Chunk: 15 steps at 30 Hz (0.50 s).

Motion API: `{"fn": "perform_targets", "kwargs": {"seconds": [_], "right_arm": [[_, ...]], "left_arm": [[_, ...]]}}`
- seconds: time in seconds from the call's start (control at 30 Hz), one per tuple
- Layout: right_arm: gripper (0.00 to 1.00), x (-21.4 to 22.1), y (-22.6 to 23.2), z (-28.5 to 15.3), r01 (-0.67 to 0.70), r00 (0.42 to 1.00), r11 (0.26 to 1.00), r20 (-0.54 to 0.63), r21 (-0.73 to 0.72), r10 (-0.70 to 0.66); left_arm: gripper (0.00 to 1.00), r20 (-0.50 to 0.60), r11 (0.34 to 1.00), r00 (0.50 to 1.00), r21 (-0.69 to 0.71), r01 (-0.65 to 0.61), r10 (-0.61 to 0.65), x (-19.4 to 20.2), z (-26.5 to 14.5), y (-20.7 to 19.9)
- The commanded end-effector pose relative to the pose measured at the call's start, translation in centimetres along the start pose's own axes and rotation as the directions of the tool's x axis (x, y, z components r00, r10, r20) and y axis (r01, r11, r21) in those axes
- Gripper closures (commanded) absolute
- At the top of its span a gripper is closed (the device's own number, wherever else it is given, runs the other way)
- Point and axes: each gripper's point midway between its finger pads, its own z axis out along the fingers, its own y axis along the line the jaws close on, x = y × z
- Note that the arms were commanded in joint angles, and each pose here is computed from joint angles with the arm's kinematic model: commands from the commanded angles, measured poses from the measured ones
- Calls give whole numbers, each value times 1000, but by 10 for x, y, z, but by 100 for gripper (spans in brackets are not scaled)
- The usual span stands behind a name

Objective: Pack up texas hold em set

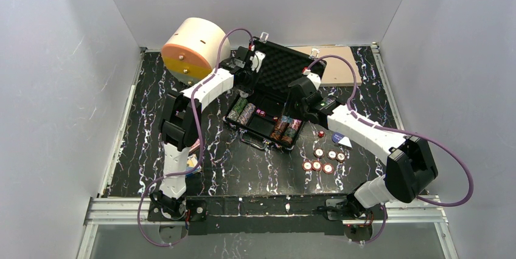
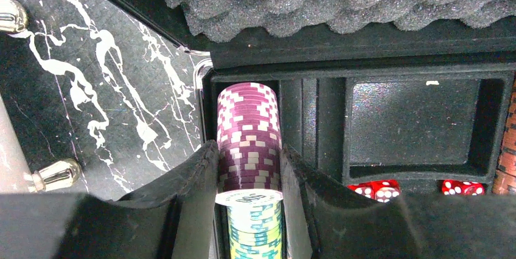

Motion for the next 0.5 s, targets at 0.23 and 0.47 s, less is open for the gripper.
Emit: {"fn": "perform_targets", "kwargs": {"seconds": [0.23, 0.47], "right_arm": [[78, -31, 23, -15, -35, 994, 997, 101, -70, 42], [78, -31, 22, -17, -34, 994, 997, 105, -68, 41]], "left_arm": [[55, -149, 1000, 989, -23, 8, -11, 41, 9, -3], [50, -166, 999, 986, -29, 14, -19, 39, 10, -2]]}}
